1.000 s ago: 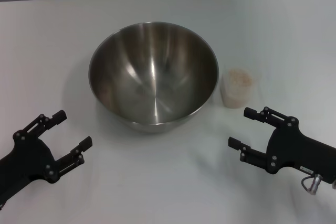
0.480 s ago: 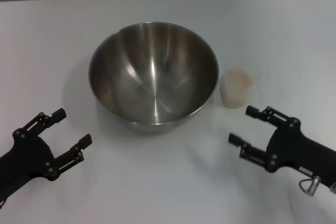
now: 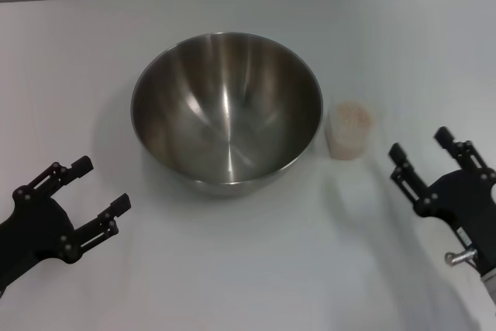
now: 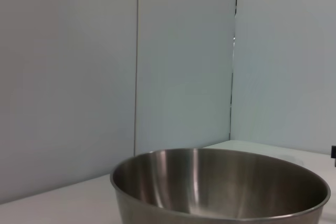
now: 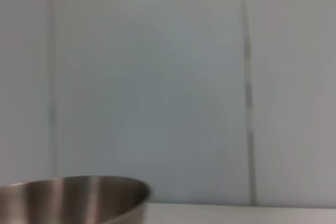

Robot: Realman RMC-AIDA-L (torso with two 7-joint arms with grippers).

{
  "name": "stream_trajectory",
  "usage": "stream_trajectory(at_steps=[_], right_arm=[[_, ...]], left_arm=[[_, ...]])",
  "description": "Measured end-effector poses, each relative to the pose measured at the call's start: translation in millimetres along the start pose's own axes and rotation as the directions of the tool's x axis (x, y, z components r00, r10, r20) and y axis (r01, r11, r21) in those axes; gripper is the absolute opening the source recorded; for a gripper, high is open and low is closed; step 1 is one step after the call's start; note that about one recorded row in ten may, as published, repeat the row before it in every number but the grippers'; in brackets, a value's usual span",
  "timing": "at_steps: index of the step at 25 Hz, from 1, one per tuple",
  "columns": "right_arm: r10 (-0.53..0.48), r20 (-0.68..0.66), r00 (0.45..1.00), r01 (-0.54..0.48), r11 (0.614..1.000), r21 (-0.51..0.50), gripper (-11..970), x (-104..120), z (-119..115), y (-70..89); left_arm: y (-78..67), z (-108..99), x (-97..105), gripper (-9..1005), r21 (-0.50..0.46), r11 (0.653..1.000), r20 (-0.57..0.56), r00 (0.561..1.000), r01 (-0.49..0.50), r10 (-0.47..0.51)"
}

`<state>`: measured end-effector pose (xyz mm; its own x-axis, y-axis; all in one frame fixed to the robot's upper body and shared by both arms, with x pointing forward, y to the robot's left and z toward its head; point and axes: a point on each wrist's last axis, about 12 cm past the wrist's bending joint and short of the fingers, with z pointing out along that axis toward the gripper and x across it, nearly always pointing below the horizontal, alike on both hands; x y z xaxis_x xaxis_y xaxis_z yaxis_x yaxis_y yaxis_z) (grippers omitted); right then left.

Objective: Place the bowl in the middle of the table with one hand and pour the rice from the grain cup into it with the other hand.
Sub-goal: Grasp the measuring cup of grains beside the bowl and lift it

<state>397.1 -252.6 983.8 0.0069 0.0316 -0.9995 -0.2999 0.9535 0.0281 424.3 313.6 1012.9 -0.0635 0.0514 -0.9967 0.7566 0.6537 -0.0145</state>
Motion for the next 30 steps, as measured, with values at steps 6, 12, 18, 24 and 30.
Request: stream_trajectory(at_steps=[6, 12, 18, 24, 30], right_arm=[[0.032, -0.038, 0.999, -0.027, 0.992, 0.127, 721, 4.0, 4.5, -7.6], [0.033, -0.043, 0.999, -0.027, 0.992, 0.127, 721, 4.5, 5.4, -7.6], [0.027, -0.051, 0.998, -0.02, 0.992, 0.122, 722, 5.1, 8.1, -8.5], [0.006, -0.073, 0.997, 0.001, 0.995, 0.101, 723, 5.4, 22.5, -12.5], [-0.012, -0.098, 0.995, 0.02, 0.997, 0.073, 723, 5.4, 39.5, -15.9]], left_arm=[[2.4, -2.3, -1.9, 797, 0.003, 1.0, 0.004, 1.0, -0.001, 0.001], [3.4, -5.8, -4.9, 797, 0.013, 1.0, 0.018, 1.0, 0.009, -0.009], [2.9, -6.5, -4.9, 797, 0.011, 1.0, 0.021, 1.0, 0.01, -0.01], [1.4, -5.9, -4.6, 797, 0.011, 1.0, 0.025, 1.0, 0.014, -0.014], [-0.8, -4.8, -4.7, 797, 0.012, 1.0, 0.037, 0.999, 0.014, -0.014]])
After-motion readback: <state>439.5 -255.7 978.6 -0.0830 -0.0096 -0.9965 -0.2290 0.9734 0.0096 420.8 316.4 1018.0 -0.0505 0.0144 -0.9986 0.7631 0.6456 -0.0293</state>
